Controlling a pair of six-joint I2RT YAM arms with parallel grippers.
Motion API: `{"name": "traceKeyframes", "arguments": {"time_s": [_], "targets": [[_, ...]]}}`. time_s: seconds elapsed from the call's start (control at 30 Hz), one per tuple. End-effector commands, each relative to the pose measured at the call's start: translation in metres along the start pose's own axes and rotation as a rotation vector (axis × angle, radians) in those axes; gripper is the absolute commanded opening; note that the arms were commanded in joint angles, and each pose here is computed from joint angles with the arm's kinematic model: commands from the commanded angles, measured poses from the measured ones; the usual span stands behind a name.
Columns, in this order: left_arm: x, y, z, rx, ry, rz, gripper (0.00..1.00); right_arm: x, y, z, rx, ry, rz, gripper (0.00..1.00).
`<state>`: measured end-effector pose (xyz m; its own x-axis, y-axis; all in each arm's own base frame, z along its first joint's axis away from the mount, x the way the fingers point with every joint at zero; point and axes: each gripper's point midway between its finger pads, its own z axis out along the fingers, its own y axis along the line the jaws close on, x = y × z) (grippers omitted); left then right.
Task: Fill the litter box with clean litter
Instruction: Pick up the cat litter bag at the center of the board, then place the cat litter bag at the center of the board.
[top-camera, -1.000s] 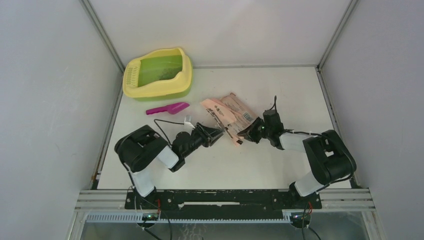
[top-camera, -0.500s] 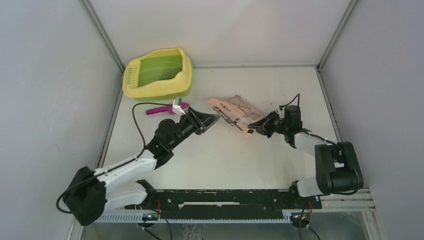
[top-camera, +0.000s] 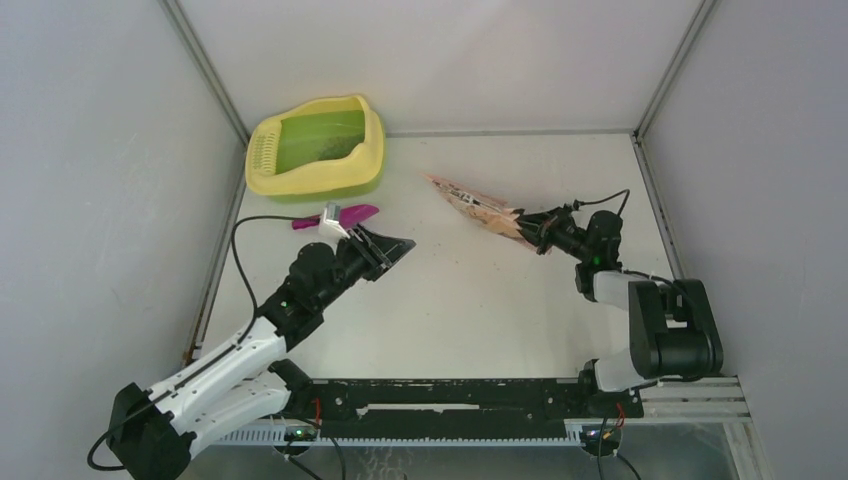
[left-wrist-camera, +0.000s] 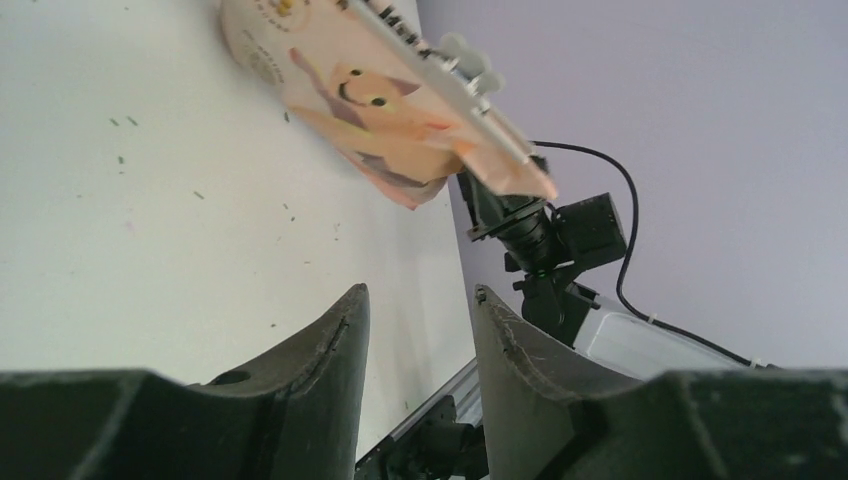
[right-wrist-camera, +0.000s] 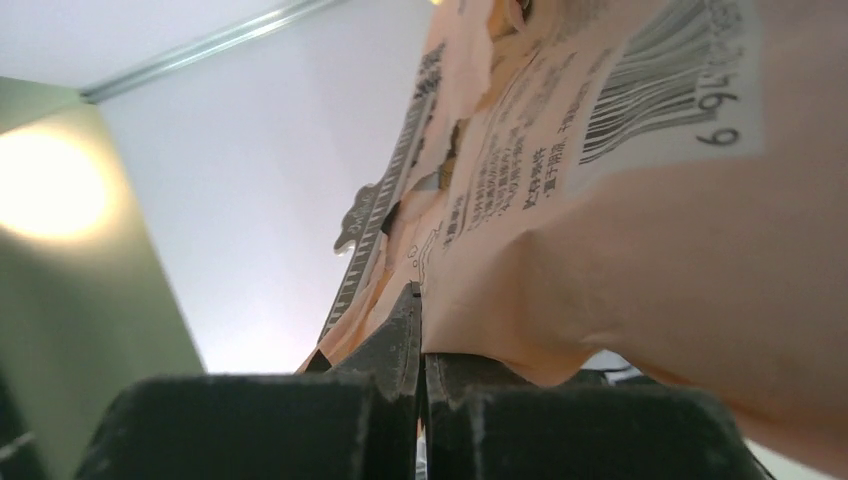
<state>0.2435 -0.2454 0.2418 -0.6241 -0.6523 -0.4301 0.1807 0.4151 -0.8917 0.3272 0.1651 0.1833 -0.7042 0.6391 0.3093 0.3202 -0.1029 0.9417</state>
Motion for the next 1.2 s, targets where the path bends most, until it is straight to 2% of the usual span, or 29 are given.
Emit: {"name": "traceKeyframes", "arguments": {"time_s": [0.0,0.1,0.33,0.97,1.07,1.17], "targets": [[-0.003,0.014,-0.009,-0.037,-0.023,0.035,0.47,0.005,0.082,-0.015,-0.309,0.056,-0.029,0.00],[-0.002,0.016,-0.012,-0.043,-0.022,0.037,0.47,-0.006,0.106,-0.017,-0.427,0.061,-0.013,0.00],[-0.002,0.022,-0.015,-0.054,-0.023,0.034,0.47,-0.033,0.145,-0.023,-0.527,-0.017,-0.132,0.00],[-0.007,0.029,-0.015,-0.072,-0.034,0.032,0.47,-0.120,0.231,-0.067,-0.713,-0.300,-0.469,0.00],[-0.009,0.031,-0.017,-0.084,-0.041,0.040,0.47,-0.133,0.226,-0.068,-0.694,-0.344,-0.533,0.00],[-0.010,0.035,-0.016,-0.095,-0.043,0.038,0.47,-0.146,0.185,-0.055,-0.599,-0.376,-0.552,0.00]]}}
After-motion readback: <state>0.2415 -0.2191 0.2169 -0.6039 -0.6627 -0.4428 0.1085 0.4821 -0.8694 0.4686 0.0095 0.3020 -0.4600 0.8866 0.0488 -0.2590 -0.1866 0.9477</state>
